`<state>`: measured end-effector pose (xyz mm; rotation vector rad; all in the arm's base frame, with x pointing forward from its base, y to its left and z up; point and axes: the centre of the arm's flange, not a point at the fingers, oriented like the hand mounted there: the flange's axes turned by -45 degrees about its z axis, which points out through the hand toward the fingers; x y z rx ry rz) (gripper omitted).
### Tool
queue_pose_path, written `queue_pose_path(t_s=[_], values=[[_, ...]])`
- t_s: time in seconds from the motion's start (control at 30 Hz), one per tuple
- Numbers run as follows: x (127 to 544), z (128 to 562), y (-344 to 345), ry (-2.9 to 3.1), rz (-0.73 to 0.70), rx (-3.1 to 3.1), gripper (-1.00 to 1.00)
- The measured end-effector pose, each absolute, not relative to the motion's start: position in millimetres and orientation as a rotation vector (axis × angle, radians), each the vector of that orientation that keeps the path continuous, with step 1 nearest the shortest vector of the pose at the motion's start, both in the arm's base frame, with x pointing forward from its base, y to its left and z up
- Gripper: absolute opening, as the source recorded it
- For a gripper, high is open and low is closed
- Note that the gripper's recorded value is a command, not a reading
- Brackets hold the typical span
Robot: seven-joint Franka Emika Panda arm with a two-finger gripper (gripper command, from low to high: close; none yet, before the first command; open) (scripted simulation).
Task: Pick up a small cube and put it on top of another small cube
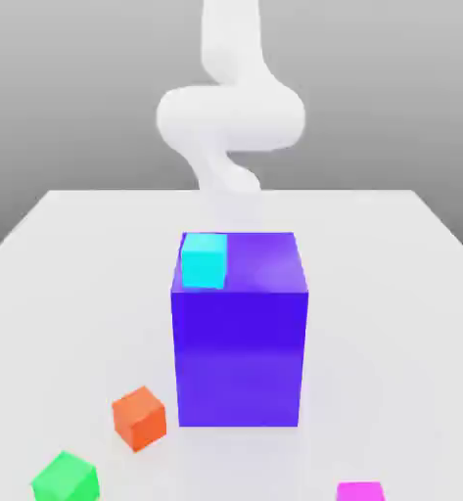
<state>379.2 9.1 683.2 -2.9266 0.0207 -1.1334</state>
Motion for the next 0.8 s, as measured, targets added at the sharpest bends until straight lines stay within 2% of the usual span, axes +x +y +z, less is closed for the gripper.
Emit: queue_pose_path(t_s=[0.2,0.4,0.6,0.8], values=[[450,604,34,0.015,-0.912,-3.009,0.0],[501,514,60,0.003,-0.693,-3.07,0.0],[532,413,89,-0.019,-0.47,-3.112,0.0],[541,307,116,-0.034,-0.244,-3.136,0.0]])
